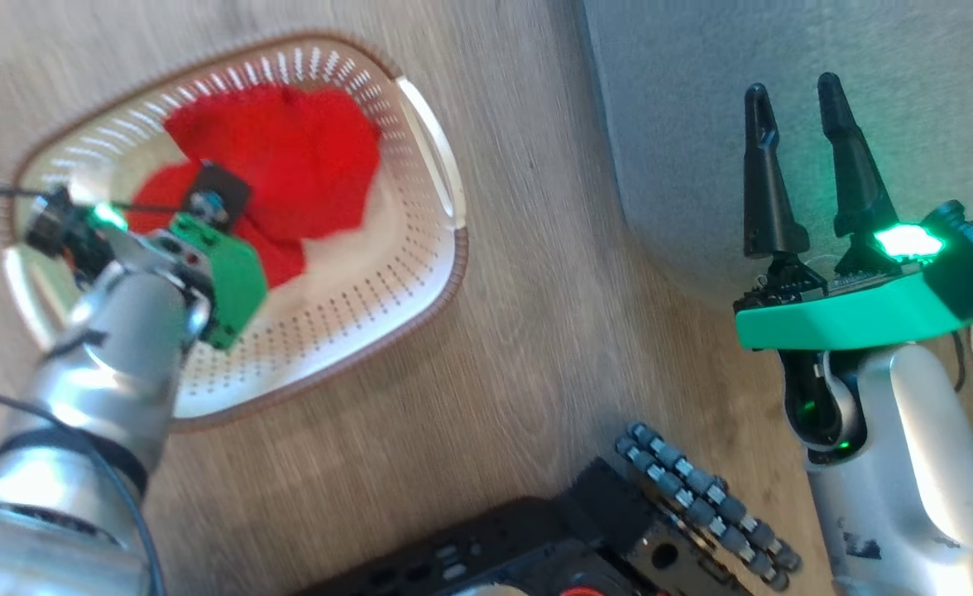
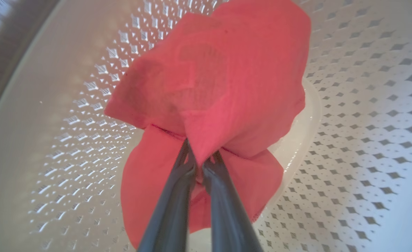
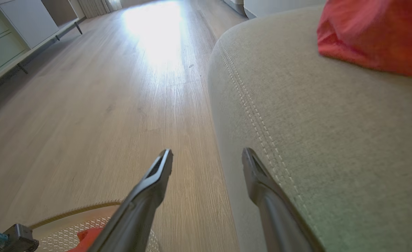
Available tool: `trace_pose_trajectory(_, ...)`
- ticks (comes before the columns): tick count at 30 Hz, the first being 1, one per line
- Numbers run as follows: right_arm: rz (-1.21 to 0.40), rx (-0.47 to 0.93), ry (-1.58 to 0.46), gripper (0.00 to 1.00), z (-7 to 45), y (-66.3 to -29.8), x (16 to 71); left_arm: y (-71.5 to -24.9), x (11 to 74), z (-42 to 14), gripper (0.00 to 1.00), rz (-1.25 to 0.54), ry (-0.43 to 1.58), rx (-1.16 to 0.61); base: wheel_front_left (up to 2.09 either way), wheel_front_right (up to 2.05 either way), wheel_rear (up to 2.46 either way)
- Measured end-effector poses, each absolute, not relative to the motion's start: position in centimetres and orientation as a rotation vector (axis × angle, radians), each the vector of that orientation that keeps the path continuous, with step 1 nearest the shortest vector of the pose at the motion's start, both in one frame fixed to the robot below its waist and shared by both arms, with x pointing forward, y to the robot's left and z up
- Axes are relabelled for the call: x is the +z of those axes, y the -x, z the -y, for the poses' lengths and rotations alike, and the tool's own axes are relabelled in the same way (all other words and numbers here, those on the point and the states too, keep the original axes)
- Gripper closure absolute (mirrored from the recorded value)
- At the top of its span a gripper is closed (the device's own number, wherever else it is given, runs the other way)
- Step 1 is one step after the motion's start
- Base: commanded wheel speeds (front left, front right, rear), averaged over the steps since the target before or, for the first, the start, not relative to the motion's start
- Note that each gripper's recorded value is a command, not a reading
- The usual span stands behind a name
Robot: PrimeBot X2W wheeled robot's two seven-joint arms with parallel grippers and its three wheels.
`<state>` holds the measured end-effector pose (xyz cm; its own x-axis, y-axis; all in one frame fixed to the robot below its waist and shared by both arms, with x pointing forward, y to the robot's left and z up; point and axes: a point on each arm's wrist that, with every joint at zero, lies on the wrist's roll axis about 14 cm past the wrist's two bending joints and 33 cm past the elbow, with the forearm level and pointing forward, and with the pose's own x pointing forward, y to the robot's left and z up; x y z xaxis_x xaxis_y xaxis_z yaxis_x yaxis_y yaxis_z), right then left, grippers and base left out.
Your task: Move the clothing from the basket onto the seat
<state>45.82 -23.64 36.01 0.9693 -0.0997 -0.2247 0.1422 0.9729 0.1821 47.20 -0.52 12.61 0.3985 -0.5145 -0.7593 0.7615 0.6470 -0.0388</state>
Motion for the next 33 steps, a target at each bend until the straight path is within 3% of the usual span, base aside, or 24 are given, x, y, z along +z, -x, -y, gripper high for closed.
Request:
trace_pose_trajectory(8, -0.097, -0.074, -0.198, 0.00, 22.3, -46.1, 41.3, -46.4, 19.4, 0.6, 1.00, -0.731, -0.284, -0.773, 0.00, 0.00, 0.00)
trace_pose_trajectory(17, -0.030, -0.022, -0.213, 0.00, 20.3, -44.1, 45.1, -47.7, 29.6, -0.7, 1.00, -0.495, -0.158, -0.606, 0.00, 0.00, 0.00)
trace_pose_trajectory(26, 0.028, 0.047, -0.230, 0.00, 18.0, -41.5, 48.2, -50.3, 45.4, -4.9, 1.00, -0.068, -0.019, -0.357, 0.00, 0.00, 0.00)
trace_pose_trajectory(33, 0.088, 0.112, -0.232, 0.00, 16.4, -40.3, 50.8, -48.3, 56.5, -8.8, 1.00, 0.238, 0.072, -0.243, 0.00, 0.00, 0.00)
